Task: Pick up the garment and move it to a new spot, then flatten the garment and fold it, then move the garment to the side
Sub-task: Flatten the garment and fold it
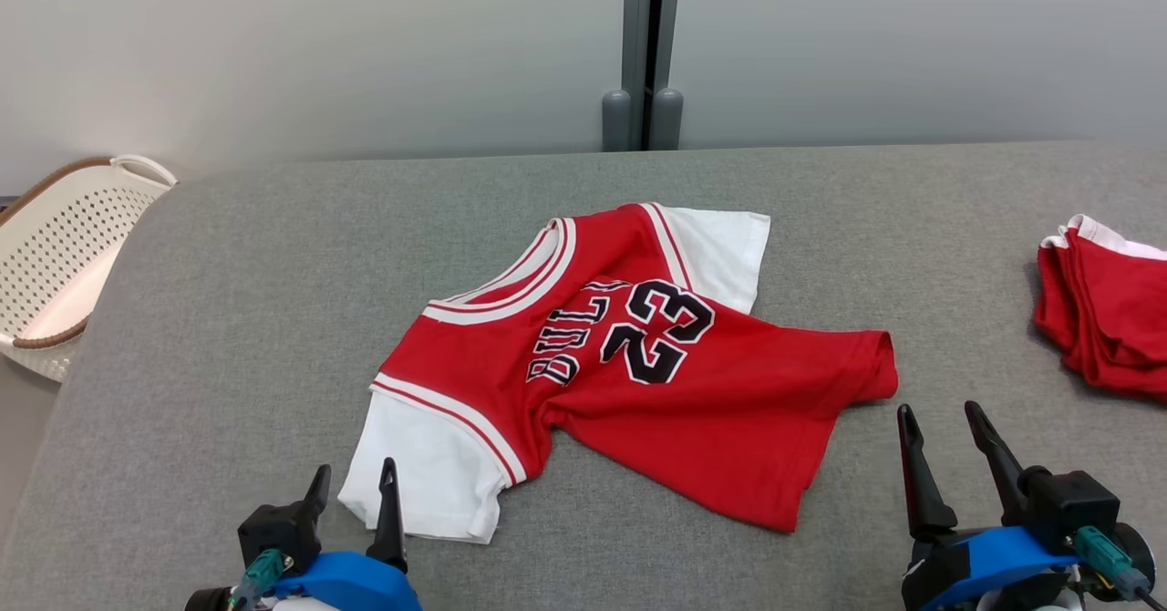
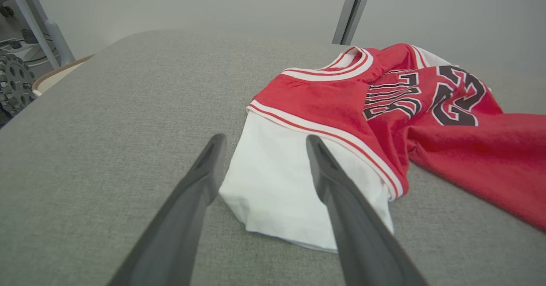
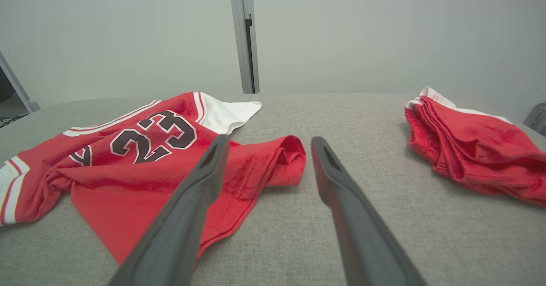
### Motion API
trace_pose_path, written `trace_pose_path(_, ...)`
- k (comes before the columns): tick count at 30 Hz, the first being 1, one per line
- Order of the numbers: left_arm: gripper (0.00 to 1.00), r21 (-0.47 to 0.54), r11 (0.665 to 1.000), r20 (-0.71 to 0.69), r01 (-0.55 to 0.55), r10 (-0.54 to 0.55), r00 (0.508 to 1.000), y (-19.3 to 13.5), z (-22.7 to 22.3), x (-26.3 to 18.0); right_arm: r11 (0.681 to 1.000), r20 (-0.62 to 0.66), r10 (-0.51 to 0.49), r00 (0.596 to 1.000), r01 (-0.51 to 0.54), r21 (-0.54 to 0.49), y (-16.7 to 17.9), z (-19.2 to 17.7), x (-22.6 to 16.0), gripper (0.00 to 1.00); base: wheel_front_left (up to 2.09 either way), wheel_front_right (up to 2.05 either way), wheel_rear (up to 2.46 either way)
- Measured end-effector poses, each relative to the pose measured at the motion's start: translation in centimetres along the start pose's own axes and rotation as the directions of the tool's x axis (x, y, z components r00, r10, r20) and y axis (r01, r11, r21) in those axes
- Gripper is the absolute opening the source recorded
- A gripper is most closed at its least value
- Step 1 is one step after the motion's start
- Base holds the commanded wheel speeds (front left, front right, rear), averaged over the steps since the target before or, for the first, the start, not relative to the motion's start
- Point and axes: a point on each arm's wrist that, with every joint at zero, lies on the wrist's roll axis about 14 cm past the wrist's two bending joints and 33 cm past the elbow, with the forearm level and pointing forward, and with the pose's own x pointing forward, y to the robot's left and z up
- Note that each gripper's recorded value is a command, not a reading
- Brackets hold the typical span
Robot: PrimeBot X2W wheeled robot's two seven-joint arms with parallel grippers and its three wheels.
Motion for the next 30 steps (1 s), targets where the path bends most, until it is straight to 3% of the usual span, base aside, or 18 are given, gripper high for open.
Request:
trace_pose_path(23, 1.0, -0.031, 0.999, 0.06, 0.012, -0.01, 0.998, -0.9, 1.1, -0.1, 1.0, 0.029, -0.001, 1.0, 0.001, 0.013, 0.1, 1.0, -0.8, 1.0, 0.0, 0.0, 0.0)
trace_pose_path(30, 1.0, -0.04, 0.998, -0.122, -0.049, 0.044, 0.992, 0.6, -2.8, -0.4, 1.0, -0.005, 0.024, 1.0, -0.024, 0.021, 0.9, -0.2, -1.0, 1.0, 0.0, 0.0, 0.0)
